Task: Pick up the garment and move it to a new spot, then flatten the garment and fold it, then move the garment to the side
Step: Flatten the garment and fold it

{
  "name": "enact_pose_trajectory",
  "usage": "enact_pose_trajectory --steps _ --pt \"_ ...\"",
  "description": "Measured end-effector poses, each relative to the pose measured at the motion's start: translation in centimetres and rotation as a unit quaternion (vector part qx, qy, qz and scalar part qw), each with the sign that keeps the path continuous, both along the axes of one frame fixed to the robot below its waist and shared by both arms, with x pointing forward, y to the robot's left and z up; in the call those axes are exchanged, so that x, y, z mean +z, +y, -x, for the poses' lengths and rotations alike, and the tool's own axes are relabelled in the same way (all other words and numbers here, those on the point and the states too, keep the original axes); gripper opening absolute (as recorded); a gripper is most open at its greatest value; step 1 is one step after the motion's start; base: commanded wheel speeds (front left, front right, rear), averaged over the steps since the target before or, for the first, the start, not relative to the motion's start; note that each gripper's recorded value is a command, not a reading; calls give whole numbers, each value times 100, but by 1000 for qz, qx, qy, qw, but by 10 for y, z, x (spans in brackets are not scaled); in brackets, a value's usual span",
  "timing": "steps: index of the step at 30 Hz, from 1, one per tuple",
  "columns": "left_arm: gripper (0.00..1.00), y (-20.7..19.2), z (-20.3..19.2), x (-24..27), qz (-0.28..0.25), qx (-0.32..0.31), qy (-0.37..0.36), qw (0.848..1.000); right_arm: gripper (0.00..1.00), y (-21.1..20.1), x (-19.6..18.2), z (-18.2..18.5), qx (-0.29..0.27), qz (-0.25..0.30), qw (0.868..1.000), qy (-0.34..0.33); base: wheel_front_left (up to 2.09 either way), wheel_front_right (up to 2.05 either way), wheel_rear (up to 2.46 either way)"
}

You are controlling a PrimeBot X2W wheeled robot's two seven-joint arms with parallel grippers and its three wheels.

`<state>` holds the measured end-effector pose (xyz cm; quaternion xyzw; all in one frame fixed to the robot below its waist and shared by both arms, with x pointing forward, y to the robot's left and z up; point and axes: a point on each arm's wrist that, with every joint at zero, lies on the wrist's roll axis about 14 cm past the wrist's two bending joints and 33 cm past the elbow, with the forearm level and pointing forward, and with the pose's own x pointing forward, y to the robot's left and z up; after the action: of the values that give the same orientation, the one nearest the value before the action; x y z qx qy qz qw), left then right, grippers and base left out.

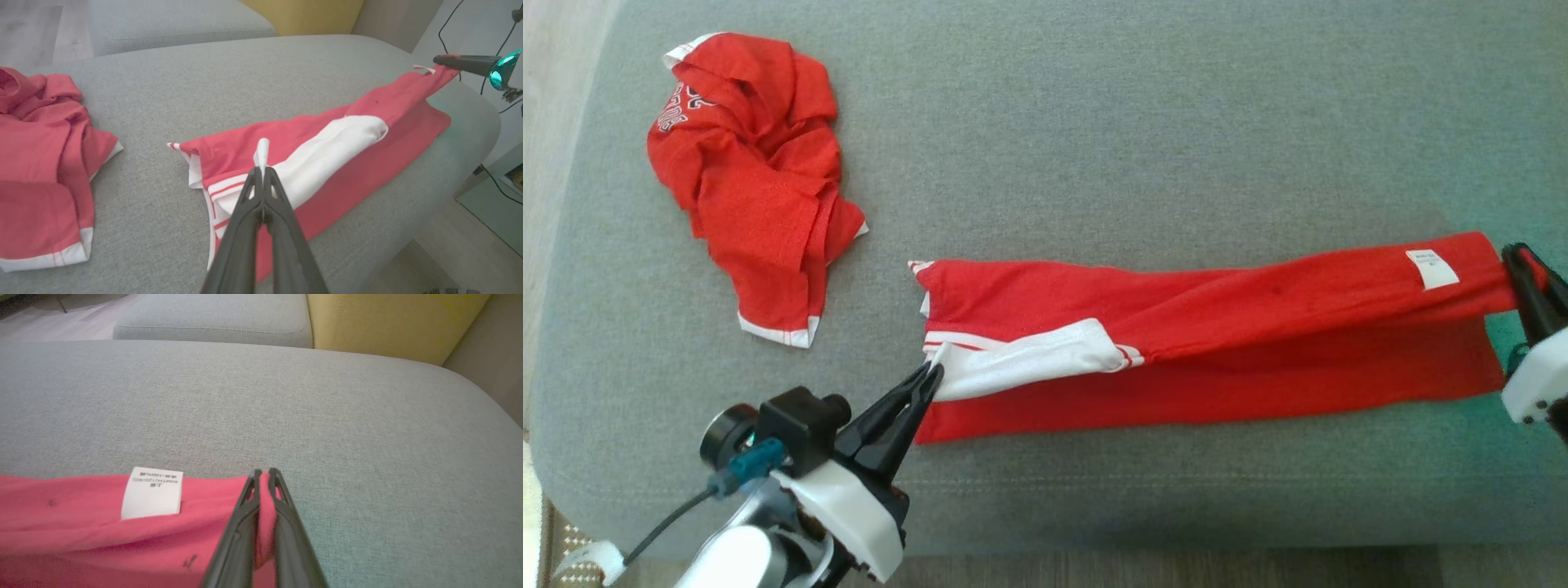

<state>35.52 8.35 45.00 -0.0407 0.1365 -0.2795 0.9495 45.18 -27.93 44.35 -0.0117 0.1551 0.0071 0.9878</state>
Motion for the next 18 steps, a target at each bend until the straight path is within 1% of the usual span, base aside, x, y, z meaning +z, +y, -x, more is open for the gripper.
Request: enact_pose_trajectory --steps 1,2,7,10,13,16,17,18 --pt "87 1 1 -2 -3 -1 5 1000 100 -1 0 2 1 2 1000 1 0 0 0" --pt "100 1 2 -5 -7 -3 9 1000 100 -3 1 4 1 5 1000 1 0 0 0" --pt "100 10 1 -11 -18 10 15 1000 100 -13 9 10 -10 6 1000 -7 0 0 0" --pt "100 16 -4 -7 -18 29 -2 999 100 -20 20 10 -21 5 999 -24 0 0 0" --pt "100 27 -14 0 -14 66 -24 997 100 -20 34 9 -25 4 999 -46 0 0 0" --pt "100 37 -26 16 19 118 -54 991 100 -5 50 6 -14 -11 997 -81 0 0 0" --pt "100 42 -34 30 46 151 -78 984 100 8 66 4 -5 -24 993 -117 0 0 0" --pt "100 45 -38 37 62 167 -88 980 100 14 75 4 -1 -30 990 -136 0 0 0"
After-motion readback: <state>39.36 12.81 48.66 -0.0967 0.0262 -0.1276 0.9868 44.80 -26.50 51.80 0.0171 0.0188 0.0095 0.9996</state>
